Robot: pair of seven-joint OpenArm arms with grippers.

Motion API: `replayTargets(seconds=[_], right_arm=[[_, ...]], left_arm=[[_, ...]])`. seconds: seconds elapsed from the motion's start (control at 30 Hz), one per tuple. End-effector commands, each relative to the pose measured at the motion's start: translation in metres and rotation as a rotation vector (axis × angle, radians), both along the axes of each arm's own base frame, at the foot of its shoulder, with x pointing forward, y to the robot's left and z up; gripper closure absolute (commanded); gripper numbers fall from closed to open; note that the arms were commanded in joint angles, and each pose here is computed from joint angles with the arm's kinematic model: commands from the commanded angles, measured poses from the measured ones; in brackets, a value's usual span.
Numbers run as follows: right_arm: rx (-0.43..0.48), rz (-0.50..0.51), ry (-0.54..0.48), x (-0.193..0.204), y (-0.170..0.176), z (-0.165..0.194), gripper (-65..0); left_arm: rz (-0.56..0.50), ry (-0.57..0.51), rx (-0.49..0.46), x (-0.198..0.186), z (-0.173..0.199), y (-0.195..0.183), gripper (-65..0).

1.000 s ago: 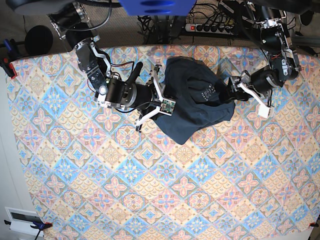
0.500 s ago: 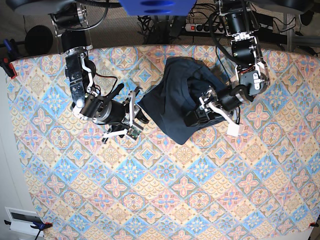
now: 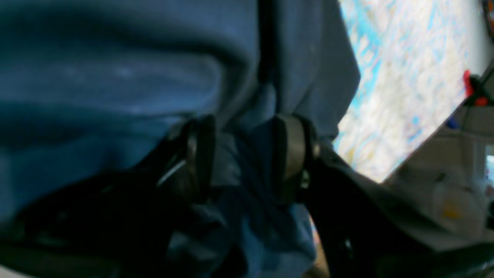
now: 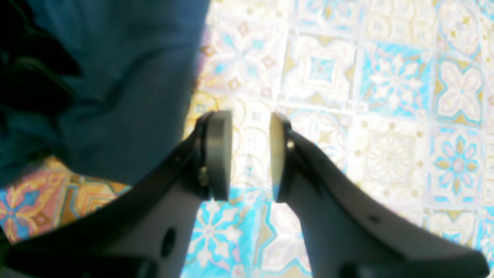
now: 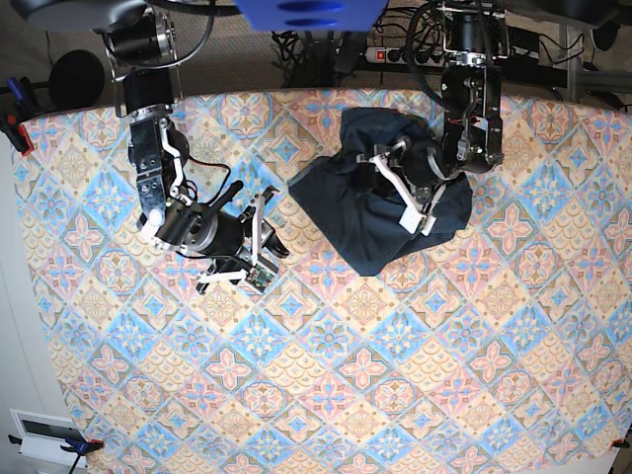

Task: Layout the t-shirt on the table in an organized manner, then fold the t-shirt properly
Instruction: 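Grasp the shirt with both grippers and pull it into a bundle, then fold the shirt edge over with the right gripper toward the left gripper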

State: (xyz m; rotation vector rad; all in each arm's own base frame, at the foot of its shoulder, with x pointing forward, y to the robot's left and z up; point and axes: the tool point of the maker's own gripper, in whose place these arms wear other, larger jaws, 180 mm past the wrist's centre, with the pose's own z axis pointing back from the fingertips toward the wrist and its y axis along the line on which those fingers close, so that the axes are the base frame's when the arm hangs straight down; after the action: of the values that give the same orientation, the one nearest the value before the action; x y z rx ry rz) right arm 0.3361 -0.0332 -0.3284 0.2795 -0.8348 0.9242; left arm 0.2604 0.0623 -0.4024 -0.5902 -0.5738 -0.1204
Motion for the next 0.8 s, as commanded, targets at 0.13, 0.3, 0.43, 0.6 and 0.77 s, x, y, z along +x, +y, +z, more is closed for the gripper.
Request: replayTargets(seconds=[0.13,0.3,0.43,0.6,0.77], right_arm=[[0.027,0.103,-0.037,-0.007,0.032,0.012,-15.7],[0.029,0.198,-0.023,-0.027,0.061,0.007,-15.7],[0.037,0.224,-0.05,-0.03,0.069,0.016,-15.6],[0.077,0.233,-0.029,-0.032,0.087,0.016,-9.0],[0.063,0.314,-0.028,-0.027,0.118,0.017,-4.7]], left_arm=[[0.081,-0.138,-0.096,0.008,0.049,0.019,-24.2],[0.144,-0.186,-0.249,0.014,0.081,0.027,-24.3],[0.136,-0.113,-0.268,-0.004,0.072,0.029,-24.3],[0.137,-0.013,-0.17,-0.036,0.04,0.038,-23.7],[0.132,0.027,0.055,-0.049,0.01,0.062,-23.0]])
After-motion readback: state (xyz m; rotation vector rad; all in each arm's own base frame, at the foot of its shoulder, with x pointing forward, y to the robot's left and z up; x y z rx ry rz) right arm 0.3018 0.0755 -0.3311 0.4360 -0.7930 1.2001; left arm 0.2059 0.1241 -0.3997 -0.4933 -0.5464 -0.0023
